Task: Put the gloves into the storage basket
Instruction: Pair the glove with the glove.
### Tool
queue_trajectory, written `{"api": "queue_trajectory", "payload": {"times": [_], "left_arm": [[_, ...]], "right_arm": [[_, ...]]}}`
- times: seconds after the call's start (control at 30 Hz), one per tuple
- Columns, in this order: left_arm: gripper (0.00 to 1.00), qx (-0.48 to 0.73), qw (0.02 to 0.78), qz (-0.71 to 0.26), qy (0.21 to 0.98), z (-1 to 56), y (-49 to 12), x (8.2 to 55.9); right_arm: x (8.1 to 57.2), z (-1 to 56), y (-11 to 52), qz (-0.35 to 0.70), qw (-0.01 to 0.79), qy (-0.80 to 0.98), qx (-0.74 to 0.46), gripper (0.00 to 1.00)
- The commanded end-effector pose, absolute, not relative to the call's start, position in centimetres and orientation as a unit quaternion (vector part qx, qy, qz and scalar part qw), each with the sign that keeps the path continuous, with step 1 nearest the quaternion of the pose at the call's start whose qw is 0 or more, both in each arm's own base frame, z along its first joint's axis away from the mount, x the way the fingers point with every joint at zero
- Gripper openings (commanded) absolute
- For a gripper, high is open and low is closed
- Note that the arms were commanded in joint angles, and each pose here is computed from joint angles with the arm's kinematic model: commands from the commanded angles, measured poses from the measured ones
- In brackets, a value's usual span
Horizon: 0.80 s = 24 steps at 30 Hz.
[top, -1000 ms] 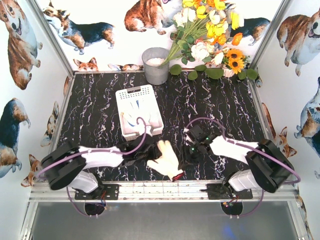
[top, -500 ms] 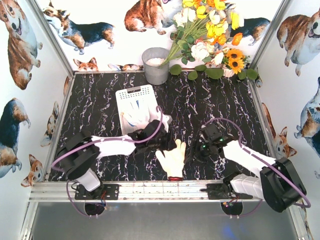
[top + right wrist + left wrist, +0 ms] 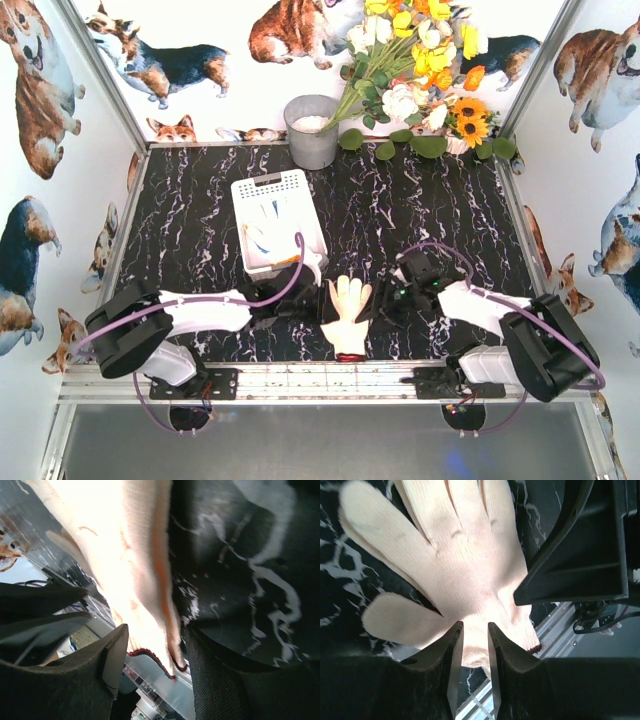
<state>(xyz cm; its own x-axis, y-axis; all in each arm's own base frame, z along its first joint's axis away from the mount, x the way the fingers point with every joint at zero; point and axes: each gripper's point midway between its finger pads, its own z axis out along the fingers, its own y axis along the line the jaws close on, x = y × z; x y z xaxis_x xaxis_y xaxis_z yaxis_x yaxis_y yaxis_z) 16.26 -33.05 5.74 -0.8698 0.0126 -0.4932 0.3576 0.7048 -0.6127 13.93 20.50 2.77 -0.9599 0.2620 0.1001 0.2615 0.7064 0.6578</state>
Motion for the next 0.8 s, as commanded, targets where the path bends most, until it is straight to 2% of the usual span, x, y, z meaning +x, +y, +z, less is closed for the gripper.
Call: {"api": "queue_trajectory", "payload": {"times": [0.0, 0.17, 0.37, 0.53, 0.7, 0.77], "left_arm": [[0.20, 0.089, 0.220, -0.401, 0.885, 5.9, -34.7, 15.1], [0.14, 0.090, 0.204, -0.366, 0.904, 2.8, -33.4, 14.4], [0.13, 0.086, 0.188, -0.331, 0.921, 0.0, -31.2, 13.4], [0.13, 0.078, 0.196, -0.328, 0.921, -0.2, -30.8, 13.5], [0.13, 0.075, 0.207, -0.336, 0.916, 0.5, -31.3, 14.1], [0.13, 0.070, 0.216, -0.338, 0.913, 1.1, -31.4, 14.5]], "right_arm": [[15.2, 1.6, 21.3, 0.361, 0.032, 0.922, 0.136, 0.51], [15.4, 0.6, 21.4, 0.352, 0.041, 0.925, 0.136, 0.48], [14.4, 0.0, 22.1, 0.356, 0.028, 0.925, 0.126, 0.47], [13.1, -0.6, 23.4, 0.373, 0.003, 0.922, 0.107, 0.48], [12.0, -1.1, 24.3, 0.376, -0.014, 0.922, 0.093, 0.45], [11.9, -1.3, 24.3, 0.371, -0.015, 0.923, 0.101, 0.26]]}}
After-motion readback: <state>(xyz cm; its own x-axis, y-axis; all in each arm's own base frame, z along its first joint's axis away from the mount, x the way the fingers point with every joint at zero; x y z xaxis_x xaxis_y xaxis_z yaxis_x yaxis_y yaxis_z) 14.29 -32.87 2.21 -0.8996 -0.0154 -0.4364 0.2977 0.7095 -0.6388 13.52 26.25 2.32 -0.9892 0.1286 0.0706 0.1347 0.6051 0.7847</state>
